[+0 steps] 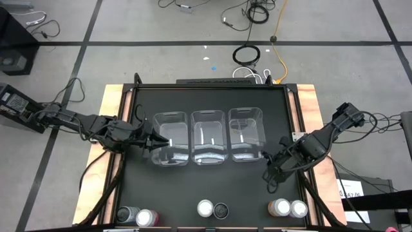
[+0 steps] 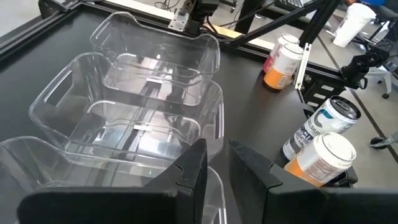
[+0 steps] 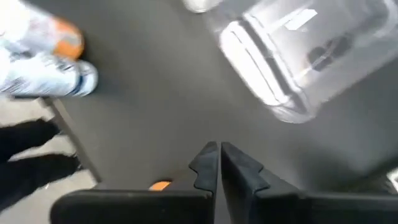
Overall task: Sort soda cans
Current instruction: Put the right orange soda can into the right transparent bin
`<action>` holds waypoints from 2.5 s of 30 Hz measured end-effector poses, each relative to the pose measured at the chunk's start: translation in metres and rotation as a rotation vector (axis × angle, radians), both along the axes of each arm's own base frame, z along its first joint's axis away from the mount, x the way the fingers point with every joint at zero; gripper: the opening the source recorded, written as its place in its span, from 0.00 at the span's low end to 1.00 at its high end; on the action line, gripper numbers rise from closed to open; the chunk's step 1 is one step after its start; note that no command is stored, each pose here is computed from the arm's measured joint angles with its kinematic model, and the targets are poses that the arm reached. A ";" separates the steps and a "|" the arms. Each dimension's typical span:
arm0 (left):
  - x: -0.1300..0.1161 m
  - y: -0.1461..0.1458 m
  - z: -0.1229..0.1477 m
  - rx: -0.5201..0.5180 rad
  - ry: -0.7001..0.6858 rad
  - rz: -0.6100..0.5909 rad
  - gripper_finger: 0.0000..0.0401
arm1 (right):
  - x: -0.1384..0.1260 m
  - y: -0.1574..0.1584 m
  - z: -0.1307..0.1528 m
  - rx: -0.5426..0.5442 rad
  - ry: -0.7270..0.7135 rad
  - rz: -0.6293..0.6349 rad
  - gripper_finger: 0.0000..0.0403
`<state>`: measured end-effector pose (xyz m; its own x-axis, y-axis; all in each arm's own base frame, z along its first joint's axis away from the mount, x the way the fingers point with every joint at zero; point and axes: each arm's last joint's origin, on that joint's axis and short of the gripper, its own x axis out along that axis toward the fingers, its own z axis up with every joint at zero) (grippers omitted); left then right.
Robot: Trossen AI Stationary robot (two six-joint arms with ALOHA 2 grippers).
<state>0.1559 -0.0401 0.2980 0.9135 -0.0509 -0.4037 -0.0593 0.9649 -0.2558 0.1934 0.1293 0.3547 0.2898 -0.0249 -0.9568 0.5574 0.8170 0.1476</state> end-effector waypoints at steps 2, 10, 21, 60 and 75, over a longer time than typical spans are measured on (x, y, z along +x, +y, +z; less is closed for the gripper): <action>0.000 0.000 0.000 0.000 0.000 0.000 0.18 | -0.002 -0.003 -0.001 -0.027 0.019 -0.047 0.07; 0.000 0.000 0.000 -0.005 0.000 0.003 0.18 | -0.009 -0.008 -0.002 -0.053 0.076 -0.153 0.34; 0.000 0.000 0.000 -0.006 0.000 0.003 0.18 | -0.009 -0.008 -0.002 -0.047 0.080 -0.164 0.83; 0.008 -0.001 -0.006 0.022 0.036 0.037 0.18 | -0.013 0.073 -0.033 0.057 0.186 0.360 0.94; 0.017 -0.004 -0.013 0.039 0.075 0.046 0.18 | -0.036 0.103 -0.047 0.044 0.080 0.373 0.94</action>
